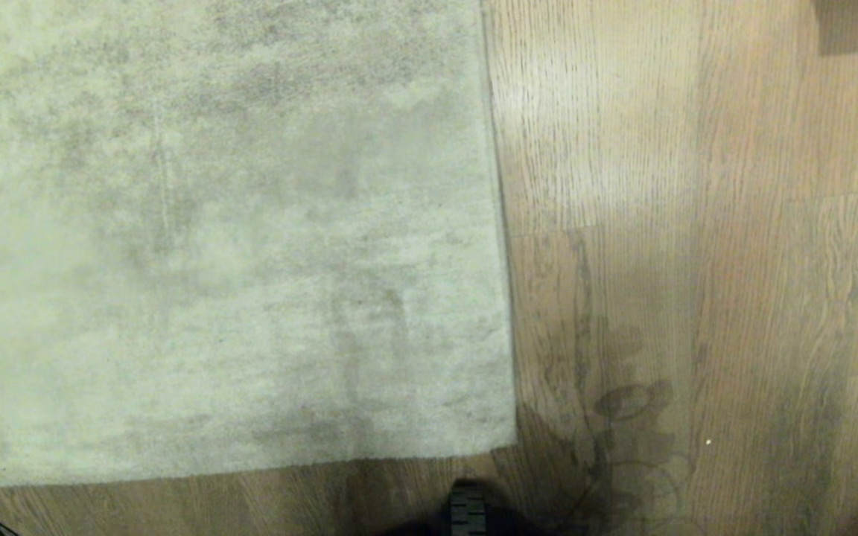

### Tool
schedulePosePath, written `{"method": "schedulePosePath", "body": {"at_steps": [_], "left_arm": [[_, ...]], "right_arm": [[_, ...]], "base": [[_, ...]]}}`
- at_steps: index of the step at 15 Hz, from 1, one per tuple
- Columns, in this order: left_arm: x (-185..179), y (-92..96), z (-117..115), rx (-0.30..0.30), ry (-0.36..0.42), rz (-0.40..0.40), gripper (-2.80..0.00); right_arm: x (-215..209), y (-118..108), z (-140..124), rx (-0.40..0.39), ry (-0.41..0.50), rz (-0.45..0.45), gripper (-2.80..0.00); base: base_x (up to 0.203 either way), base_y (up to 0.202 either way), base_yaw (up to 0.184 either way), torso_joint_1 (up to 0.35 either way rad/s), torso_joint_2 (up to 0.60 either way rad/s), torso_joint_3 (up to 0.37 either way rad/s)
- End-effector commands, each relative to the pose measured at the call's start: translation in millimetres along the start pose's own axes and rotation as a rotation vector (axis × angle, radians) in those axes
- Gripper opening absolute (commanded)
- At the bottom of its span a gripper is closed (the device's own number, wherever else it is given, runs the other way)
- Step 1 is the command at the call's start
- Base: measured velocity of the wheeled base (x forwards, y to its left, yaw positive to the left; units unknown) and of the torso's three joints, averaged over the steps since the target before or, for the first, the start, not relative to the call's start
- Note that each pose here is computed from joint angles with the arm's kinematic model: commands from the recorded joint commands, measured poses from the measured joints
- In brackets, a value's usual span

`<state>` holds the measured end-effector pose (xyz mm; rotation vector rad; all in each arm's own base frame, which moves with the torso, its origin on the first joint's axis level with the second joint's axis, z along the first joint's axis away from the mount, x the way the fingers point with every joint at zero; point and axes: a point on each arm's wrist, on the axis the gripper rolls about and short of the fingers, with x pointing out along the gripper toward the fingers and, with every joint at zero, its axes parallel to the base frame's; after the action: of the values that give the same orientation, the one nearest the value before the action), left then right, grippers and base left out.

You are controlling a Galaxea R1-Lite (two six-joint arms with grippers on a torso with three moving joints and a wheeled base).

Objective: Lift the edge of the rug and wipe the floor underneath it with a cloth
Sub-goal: Put down the rag

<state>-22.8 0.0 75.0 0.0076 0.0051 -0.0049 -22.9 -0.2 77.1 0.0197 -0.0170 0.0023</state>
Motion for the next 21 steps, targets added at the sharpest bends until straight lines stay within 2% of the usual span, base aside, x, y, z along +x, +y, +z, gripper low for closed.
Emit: {"method": "schedulePosePath", "body": {"at_steps": [1, 21], "left_arm": [[0.0, 0.0, 0.0, 0.000, 0.000, 0.000, -2.80], [0.1, 0.0, 0.0, 0.003, 0.001, 0.000, -2.80]], "right_arm": [[0.1, 0.0, 0.1, 0.000, 0.000, 0.001, -2.80], [0.1, 0.0, 0.0, 0.000, 0.002, 0.001, -2.80]], "base": [[0.000, 0.000, 0.000, 0.000, 0.00, 0.000], [0.000, 0.000, 0.000, 0.000, 0.00, 0.000]]}}
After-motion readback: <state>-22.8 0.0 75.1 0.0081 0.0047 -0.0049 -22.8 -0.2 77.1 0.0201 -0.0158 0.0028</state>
